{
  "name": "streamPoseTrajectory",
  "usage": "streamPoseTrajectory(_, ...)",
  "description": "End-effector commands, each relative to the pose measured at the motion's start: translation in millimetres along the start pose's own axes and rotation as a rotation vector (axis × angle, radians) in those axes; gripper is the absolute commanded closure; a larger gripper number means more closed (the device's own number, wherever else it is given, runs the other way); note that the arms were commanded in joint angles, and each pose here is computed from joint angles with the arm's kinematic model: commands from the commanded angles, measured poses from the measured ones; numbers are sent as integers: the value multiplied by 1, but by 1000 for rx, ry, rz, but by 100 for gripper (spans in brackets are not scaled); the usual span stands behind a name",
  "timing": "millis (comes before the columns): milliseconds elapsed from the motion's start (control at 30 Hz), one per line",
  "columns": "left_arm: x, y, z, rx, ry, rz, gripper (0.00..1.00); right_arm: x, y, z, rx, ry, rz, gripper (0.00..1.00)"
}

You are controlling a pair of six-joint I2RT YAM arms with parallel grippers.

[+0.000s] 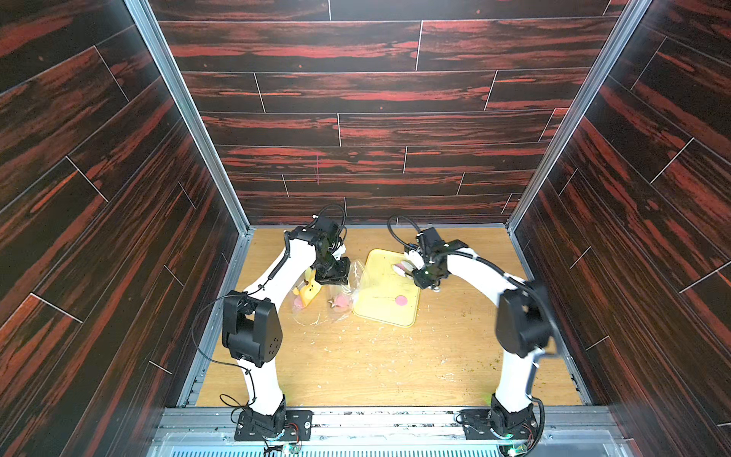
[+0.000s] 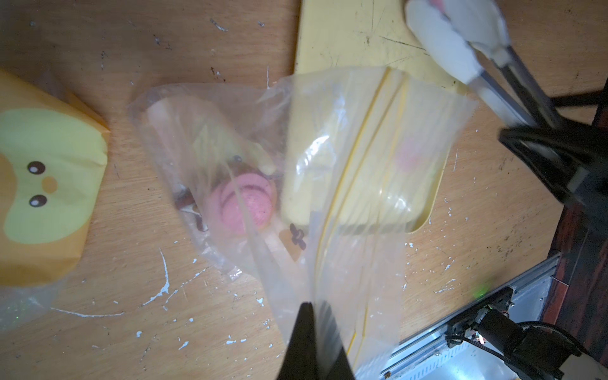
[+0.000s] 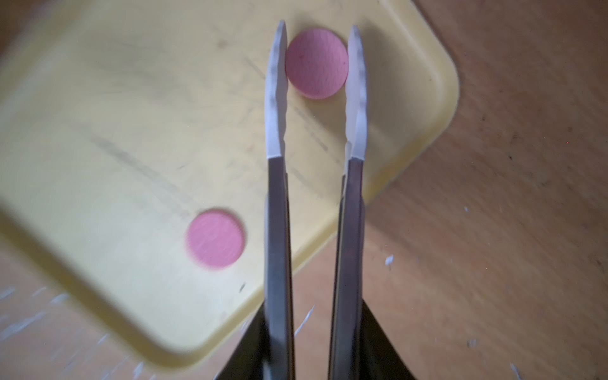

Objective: Put the cookies into a resealable bag to prevent moisture
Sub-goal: Pick up the cookie from the tray, then place the cookie in the ziploc bag.

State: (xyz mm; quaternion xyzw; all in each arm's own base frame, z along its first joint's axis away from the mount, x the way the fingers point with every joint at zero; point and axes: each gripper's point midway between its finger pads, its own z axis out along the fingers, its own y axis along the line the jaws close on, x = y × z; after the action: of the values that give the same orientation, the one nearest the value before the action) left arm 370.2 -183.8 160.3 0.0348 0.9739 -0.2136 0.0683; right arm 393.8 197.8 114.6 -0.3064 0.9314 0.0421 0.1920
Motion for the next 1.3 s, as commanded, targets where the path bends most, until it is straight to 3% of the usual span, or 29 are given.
streamPoseTrajectory(0, -3, 1, -2, -6, 1, 11, 100, -14, 25, -51, -89, -155, -15, 62)
streamPoseTrajectory(333, -5, 2, 2, -5, 11, 8, 100, 0, 117, -117, -386, -313, -130, 62)
streamPoseTrajectory(600, 0, 0, -4, -3, 10, 12, 100, -11, 132, -95, -407, -268, -149, 61)
streamPoseTrajectory(800, 1, 0, -8, -6, 2, 13, 100, -21, 138, -99, -422, -290, -170, 54)
streamPoseTrajectory(1067, -1, -1, -10, 1, -3, 16, 100, -4, 111, -120, -313, -316, -131, 54)
streamPoseTrajectory(1267, -1, -2, -17, -1, -23, 23, 100, 68, 62, -101, -85, -87, -30, 54)
